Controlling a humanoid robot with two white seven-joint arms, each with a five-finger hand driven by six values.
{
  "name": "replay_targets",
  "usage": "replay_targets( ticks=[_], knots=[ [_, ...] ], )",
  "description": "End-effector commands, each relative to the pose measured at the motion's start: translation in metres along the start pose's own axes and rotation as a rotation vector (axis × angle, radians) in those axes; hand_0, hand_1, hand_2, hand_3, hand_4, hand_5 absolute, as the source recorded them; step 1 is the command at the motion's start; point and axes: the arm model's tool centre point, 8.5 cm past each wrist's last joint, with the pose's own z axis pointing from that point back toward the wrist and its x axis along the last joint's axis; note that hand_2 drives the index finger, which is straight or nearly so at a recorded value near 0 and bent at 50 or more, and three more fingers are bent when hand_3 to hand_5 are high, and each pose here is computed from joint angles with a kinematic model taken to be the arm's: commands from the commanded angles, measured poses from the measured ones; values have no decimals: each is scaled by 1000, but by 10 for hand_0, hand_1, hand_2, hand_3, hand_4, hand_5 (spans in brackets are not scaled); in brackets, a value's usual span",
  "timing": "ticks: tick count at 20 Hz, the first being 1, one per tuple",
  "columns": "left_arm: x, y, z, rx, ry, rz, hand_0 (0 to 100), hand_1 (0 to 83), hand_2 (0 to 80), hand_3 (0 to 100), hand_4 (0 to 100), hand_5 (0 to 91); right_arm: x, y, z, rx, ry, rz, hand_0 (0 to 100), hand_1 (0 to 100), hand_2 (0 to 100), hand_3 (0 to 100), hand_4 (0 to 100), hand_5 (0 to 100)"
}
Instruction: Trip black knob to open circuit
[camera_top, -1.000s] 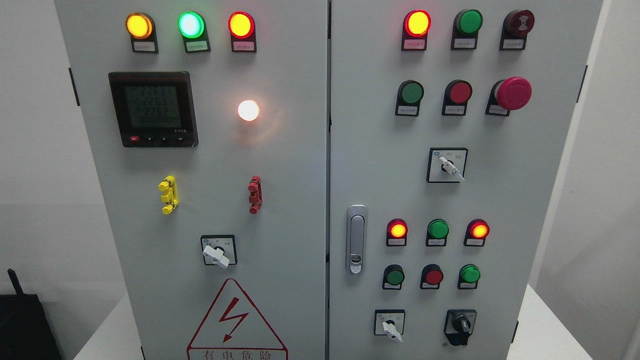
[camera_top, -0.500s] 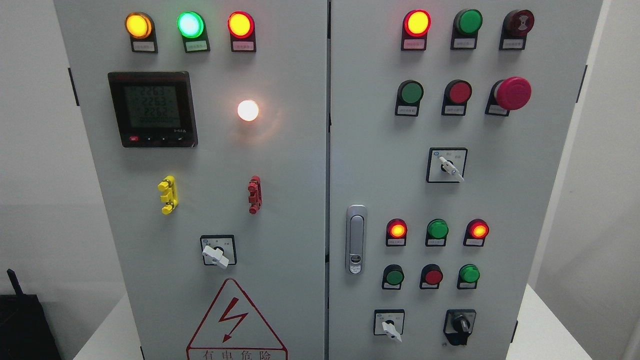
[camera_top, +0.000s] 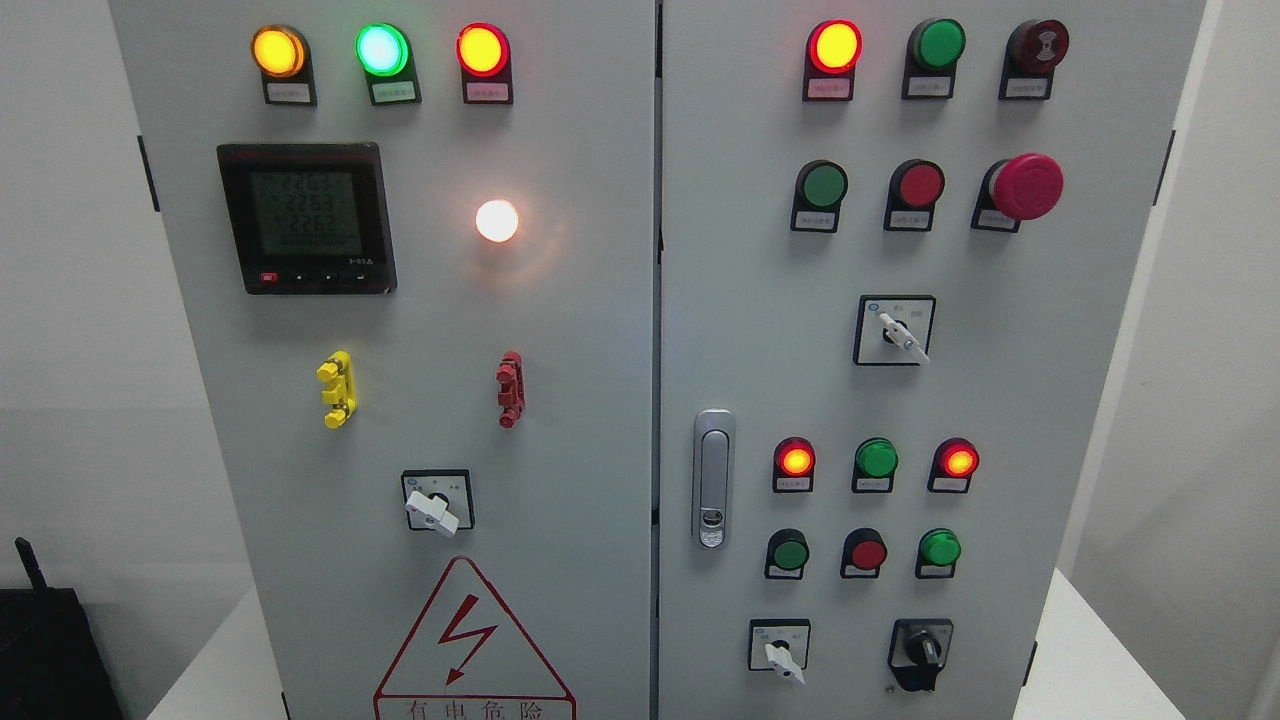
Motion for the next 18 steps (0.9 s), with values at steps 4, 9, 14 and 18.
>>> replay_targets(
  ticks=[4, 9, 14, 18],
  knots=[
    [0, 0, 0, 0, 0, 3, 120, 389, 0, 0, 0, 0, 37, -9, -2, -81, -189, -16, 265, 685, 0, 859, 737, 466],
    [0, 0, 0, 0, 2, 3, 120, 389, 0, 0, 0, 0, 79, -12, 5, -97, -343, -31, 480, 786, 0, 901, 787, 556],
    [0, 0, 0, 0, 2, 3, 120, 389, 0, 0, 0, 0, 115, -11, 14, -104, -469, -45, 608, 837, 0, 931, 820, 627],
    [0, 0, 0, 0, 2, 3, 120, 389, 0, 0, 0, 0, 143, -14, 18, -120, -551, -58, 644, 834, 0, 974, 861, 693]
  ],
)
